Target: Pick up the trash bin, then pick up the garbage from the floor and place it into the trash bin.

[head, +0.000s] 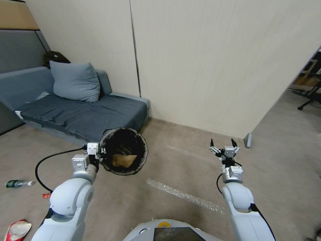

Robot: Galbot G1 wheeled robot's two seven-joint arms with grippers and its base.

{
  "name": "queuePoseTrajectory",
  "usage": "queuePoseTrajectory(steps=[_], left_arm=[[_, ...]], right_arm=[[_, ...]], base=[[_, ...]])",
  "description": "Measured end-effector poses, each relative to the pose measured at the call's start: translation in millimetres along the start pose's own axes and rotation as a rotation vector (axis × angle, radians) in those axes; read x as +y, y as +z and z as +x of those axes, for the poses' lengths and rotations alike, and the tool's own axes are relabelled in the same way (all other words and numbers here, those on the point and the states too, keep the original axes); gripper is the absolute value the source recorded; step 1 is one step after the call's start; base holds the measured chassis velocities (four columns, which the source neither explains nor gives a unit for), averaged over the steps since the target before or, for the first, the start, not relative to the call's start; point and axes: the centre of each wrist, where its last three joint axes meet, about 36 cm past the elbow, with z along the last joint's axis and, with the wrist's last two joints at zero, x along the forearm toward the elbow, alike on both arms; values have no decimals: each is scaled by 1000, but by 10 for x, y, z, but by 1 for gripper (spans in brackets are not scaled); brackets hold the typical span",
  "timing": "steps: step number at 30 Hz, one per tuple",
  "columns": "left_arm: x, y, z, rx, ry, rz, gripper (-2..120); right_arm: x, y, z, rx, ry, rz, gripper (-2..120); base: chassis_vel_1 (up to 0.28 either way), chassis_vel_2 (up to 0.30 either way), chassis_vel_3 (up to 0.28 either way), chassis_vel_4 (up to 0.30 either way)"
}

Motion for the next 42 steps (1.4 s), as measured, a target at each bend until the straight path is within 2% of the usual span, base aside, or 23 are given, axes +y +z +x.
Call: queuePoseTrajectory(steps=[42], left_arm=[[-13, -11, 64, -2, 10, -11, 1]], right_arm=[[156, 42, 106, 30, -45, 2, 100]], base=[[67, 69, 69, 67]])
